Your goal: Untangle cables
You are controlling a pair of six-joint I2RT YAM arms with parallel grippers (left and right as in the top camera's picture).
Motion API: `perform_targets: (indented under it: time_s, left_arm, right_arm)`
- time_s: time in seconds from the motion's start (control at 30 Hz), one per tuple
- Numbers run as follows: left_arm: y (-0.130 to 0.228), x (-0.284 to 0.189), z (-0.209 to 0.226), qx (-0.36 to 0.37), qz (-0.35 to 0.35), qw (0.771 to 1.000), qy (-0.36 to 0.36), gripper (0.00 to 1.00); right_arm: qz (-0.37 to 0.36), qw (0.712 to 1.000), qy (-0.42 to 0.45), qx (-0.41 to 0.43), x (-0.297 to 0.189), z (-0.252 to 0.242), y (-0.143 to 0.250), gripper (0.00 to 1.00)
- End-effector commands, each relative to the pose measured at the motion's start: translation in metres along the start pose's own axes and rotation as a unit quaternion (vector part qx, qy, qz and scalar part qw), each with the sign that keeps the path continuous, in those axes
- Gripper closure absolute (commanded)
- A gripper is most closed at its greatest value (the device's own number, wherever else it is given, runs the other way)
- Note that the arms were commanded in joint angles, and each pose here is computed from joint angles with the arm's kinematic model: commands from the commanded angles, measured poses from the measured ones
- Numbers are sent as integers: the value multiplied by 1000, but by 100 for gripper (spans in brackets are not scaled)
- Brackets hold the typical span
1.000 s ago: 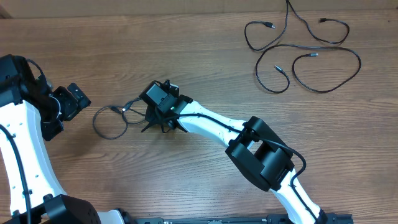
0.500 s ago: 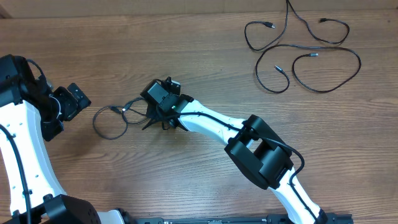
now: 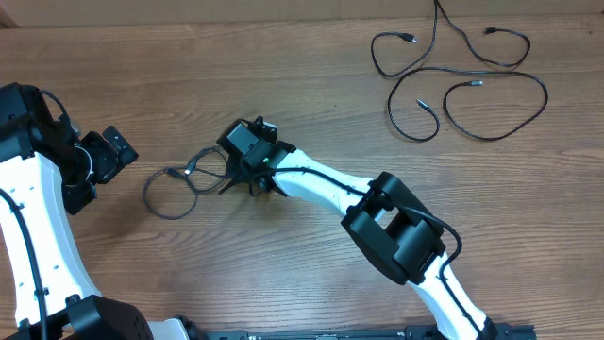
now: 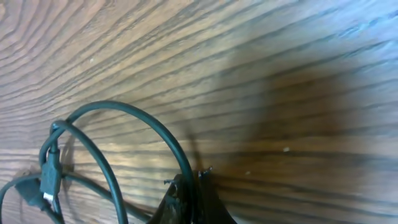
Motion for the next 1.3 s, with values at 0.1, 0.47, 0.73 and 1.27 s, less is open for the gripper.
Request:
perform_targets:
  time_s: [0.1,0.47,0.73,1.27]
  left_arm:
    - [4,-2,-4,-5,23,1000,19,0]
    - [37,-13,-29,87,154,965,192,4]
    - [67,-24,-55,186,211,912,300,14]
    - [140,-24,-108,352,262,833,337,9]
  right_arm:
    - [-57,998,-6,-31,-57,-16,-53,96]
    - [-173,980,-69,-76,-230,-7,-94,96]
    - [-198,963,-161,-90,-313,3,-84,96]
    - [-163,956,-221,-108,-334,9,-69,96]
Point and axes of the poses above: each gripper's point midway between its finger pads, its own x axis out along the fingers, its own z axis along the line the jaws close on, y = z × x, the point moved 8 cm from there along -x, back along the fingers, and after that the axes turned 15 degrees about -x, right-handed, at the moved point
